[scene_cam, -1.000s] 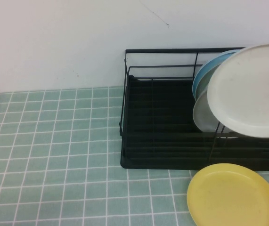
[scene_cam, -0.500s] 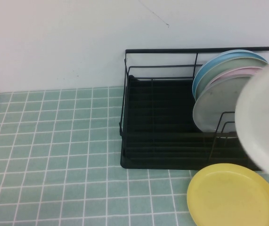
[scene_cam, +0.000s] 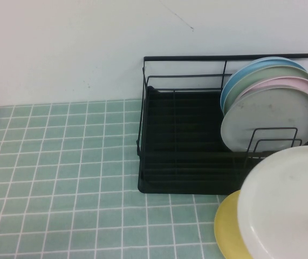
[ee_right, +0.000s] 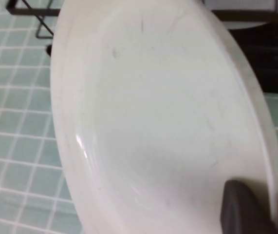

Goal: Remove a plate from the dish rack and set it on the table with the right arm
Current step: Place the plate from the table

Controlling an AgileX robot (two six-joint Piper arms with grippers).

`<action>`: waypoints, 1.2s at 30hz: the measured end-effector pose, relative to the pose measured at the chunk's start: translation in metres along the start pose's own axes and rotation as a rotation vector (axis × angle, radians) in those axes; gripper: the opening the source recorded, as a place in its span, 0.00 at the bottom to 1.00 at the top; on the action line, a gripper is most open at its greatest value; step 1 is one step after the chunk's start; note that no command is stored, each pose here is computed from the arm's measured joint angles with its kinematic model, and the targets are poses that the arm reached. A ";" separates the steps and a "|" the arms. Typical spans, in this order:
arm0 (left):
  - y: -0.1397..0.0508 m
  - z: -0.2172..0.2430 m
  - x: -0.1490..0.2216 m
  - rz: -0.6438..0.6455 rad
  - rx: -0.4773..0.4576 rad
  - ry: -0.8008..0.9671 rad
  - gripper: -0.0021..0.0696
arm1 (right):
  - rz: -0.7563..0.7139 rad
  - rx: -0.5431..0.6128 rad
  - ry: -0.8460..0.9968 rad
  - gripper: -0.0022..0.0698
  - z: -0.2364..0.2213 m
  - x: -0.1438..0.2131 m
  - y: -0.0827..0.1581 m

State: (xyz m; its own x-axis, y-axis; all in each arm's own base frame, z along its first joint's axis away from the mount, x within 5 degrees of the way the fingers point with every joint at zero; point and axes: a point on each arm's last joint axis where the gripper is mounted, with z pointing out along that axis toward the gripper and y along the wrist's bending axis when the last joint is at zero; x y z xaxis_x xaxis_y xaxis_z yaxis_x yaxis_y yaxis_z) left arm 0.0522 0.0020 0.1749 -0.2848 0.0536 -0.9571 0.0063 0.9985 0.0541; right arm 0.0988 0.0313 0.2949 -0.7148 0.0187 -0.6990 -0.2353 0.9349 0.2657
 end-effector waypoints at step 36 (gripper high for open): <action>0.000 0.000 0.000 0.000 0.000 0.000 0.02 | 0.266 0.014 0.305 0.14 0.147 0.002 -0.058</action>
State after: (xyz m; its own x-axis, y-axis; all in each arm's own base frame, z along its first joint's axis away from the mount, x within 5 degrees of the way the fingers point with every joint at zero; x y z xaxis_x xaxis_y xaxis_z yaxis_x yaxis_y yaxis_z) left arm 0.0522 0.0020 0.1749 -0.2848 0.0536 -0.9571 0.0063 0.9985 0.0541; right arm 0.2079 0.0292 0.1800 -0.9127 0.1562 -0.3777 -0.0087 0.9165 0.4000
